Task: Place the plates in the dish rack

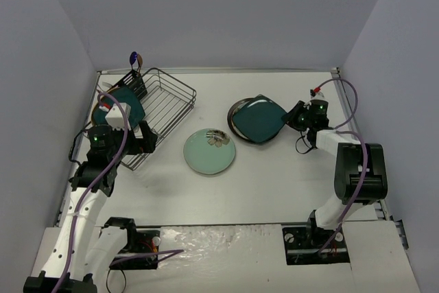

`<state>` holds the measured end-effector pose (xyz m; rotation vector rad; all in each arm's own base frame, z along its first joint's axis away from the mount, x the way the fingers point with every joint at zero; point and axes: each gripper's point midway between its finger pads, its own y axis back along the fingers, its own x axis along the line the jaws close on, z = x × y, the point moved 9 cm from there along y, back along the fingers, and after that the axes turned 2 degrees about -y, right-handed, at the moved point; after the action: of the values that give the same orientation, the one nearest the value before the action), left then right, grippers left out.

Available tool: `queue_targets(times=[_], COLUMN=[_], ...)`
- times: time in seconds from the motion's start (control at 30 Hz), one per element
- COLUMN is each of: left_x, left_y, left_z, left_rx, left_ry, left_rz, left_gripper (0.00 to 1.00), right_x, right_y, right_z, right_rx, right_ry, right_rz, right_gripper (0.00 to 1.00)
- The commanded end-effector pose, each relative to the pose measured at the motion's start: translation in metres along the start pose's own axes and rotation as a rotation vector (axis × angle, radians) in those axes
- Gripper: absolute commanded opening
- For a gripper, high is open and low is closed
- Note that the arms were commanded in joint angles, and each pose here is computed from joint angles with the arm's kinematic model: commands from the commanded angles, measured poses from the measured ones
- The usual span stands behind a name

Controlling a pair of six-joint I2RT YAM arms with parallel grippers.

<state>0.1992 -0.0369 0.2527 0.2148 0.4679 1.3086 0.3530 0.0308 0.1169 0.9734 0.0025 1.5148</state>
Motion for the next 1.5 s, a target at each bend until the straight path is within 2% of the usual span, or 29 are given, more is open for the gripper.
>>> queue_targets(times=[0.0,0.1,0.53,0.83,1.07,1.43,1.47], left_x=[-0.005,-0.005,-0.004,-0.003,-0.002,-0.002,-0.002], left_y=[0.002,0.003,0.002,0.001,0.000,-0.002,-0.002], left_z=[0.022,0.022,0.020,0.019,0.019,0.018,0.018], left_rx=[-0.093,-0.090,-0.083,-0.074,-0.067,-0.061,-0.061], left_ry=[-0.011,-0.012,-0.010,-0.007,-0.005,-0.007,-0.007], left_rz=[-0.021,-0.020,-0.008,-0.005,0.002,0.006,0.006], left_gripper=[0.97,0.97,0.97,0.97,0.97,0.97,0.97], right_x=[0.010,0.008,0.002,-0.002,-0.013,-0.019,-0.019], right_y=[0.009,0.012,0.050,0.055,0.054,0.048,0.048], right_z=[0.018,0.014,-0.006,-0.017,-0.030,-0.037,-0.037], right_rx=[-0.100,-0.106,-0.144,-0.123,-0.120,-0.084,-0.084], right_ry=[0.044,0.004,-0.122,-0.170,-0.233,-0.240,-0.241], right_rz=[0.023,0.022,-0.039,-0.053,-0.064,-0.055,-0.053], right_gripper=[0.04,0.00,0.00,0.00,0.10,0.18,0.21])
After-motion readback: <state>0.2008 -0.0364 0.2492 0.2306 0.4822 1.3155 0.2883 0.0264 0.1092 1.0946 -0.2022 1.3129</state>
